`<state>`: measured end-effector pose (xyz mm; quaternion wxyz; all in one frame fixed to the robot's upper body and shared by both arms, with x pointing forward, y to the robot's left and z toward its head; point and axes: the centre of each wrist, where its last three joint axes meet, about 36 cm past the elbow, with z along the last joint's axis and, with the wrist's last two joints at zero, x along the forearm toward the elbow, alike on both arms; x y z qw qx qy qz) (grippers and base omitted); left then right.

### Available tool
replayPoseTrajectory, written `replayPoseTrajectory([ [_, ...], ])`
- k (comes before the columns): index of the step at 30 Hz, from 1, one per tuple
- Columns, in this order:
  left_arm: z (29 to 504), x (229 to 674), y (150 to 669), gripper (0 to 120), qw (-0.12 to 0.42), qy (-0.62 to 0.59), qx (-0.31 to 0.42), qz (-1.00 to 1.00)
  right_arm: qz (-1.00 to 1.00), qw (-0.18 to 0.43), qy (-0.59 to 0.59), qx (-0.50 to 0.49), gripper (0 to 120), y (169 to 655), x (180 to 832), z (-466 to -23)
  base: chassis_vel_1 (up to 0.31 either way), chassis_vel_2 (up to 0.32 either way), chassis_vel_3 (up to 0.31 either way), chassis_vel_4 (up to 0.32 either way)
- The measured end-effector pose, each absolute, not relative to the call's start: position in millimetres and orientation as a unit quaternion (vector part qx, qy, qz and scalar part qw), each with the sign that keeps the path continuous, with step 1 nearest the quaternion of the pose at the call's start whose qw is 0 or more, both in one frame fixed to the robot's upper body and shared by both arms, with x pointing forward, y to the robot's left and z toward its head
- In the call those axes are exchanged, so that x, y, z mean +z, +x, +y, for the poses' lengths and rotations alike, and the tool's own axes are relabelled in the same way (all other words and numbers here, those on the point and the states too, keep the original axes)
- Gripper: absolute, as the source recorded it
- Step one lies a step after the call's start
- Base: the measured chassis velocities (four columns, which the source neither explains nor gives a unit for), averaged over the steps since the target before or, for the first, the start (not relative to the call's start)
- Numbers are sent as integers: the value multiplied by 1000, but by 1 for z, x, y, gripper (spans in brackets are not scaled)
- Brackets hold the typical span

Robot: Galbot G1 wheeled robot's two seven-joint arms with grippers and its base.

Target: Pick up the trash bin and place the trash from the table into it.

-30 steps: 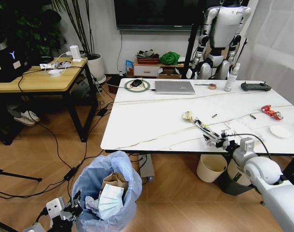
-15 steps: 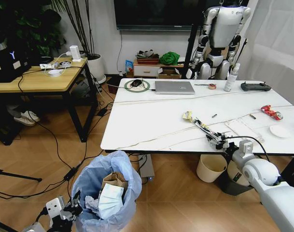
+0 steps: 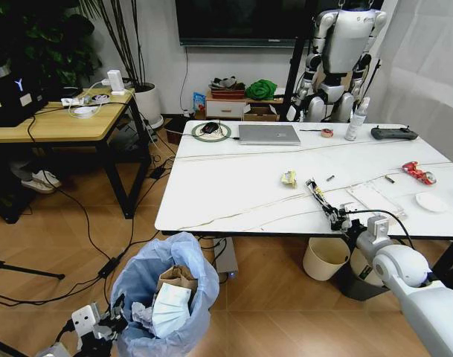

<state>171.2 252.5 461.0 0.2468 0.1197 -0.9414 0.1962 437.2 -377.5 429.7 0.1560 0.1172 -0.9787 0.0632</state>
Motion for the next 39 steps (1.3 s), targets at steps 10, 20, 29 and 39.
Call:
replayPoseTrajectory([
  [10,253,463,170,0,248,117,197,-941,-955,36,292,-20,3,381,492,-283,0,0,0,0],
  [20,250,466,170,0,246,114,200,-942,-865,30,488,-109,3,303,487,-154,0,0,0,0],
  [29,248,464,172,0,249,113,202,-940,-833,52,541,-108,3,275,441,-115,0,0,0,0],
  [39,241,461,172,0,254,109,205,-939,-840,56,528,-107,3,291,425,-100,0,0,0,0],
])
